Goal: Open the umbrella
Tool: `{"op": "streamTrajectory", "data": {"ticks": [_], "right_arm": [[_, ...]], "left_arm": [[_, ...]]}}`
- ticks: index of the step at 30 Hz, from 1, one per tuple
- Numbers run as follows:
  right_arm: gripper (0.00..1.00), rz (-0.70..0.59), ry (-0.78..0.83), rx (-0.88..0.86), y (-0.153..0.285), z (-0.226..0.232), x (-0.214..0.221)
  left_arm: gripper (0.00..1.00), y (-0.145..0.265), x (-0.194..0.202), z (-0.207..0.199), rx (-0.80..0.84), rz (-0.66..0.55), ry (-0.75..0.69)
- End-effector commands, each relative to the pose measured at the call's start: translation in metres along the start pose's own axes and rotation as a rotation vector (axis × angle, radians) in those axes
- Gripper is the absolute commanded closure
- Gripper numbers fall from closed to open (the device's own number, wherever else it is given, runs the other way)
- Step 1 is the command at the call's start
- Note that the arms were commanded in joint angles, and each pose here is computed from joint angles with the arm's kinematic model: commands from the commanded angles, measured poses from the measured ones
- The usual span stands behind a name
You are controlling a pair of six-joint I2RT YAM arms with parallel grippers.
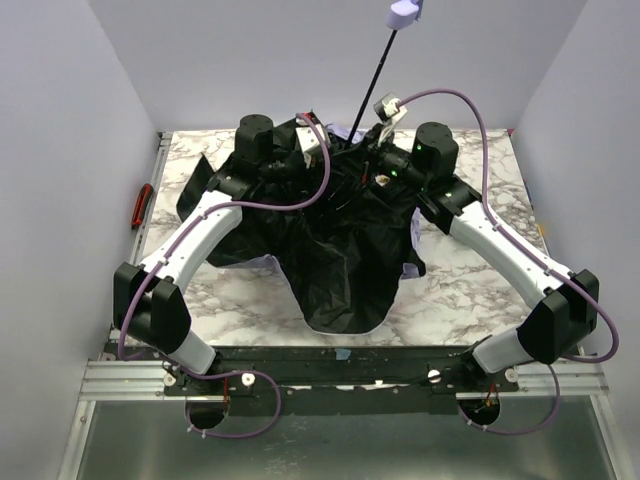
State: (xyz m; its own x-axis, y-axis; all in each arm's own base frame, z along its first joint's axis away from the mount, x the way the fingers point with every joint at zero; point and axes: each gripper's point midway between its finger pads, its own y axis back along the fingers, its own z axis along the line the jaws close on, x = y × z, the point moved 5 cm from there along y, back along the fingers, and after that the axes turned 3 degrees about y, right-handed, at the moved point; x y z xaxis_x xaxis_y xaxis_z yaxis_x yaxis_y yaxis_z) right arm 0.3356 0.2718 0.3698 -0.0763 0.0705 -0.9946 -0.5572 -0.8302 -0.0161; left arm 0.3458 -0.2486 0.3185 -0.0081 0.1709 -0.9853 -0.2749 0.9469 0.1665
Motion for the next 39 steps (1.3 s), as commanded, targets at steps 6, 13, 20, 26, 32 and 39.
{"op": "streamTrajectory", "data": {"ticks": [6, 13, 20, 26, 32, 39], "right_arm": [[0.99, -0.554, 0.214, -0.077, 0.049, 0.043, -0.167], [0.66, -0.512, 0.184, -0.072, 0.046, 0.039, -0.146], [0.51, -0.541, 0.183, -0.036, 0.043, 0.033, -0.15], [0.36, -0.504, 0.129, 0.023, 0.037, 0.022, -0.134], [0.24, -0.406, -0.002, 0.107, 0.033, 0.009, -0.101], [0.21, -0.356, -0.1, -0.068, 0.013, 0.023, -0.085]], "left_arm": [[1.0, 0.021, 0.109, -0.002, -0.055, 0.298, 0.309], [1.0, 0.02, 0.051, -0.012, 0.023, 0.107, 0.297], [1.0, 0.022, 0.025, -0.016, 0.043, 0.043, 0.283], [1.0, 0.025, 0.012, -0.02, 0.053, 0.002, 0.26], [1.0, 0.029, -0.011, -0.026, 0.073, -0.069, 0.23], [1.0, 0.03, -0.021, -0.037, 0.136, -0.071, 0.186]]}}
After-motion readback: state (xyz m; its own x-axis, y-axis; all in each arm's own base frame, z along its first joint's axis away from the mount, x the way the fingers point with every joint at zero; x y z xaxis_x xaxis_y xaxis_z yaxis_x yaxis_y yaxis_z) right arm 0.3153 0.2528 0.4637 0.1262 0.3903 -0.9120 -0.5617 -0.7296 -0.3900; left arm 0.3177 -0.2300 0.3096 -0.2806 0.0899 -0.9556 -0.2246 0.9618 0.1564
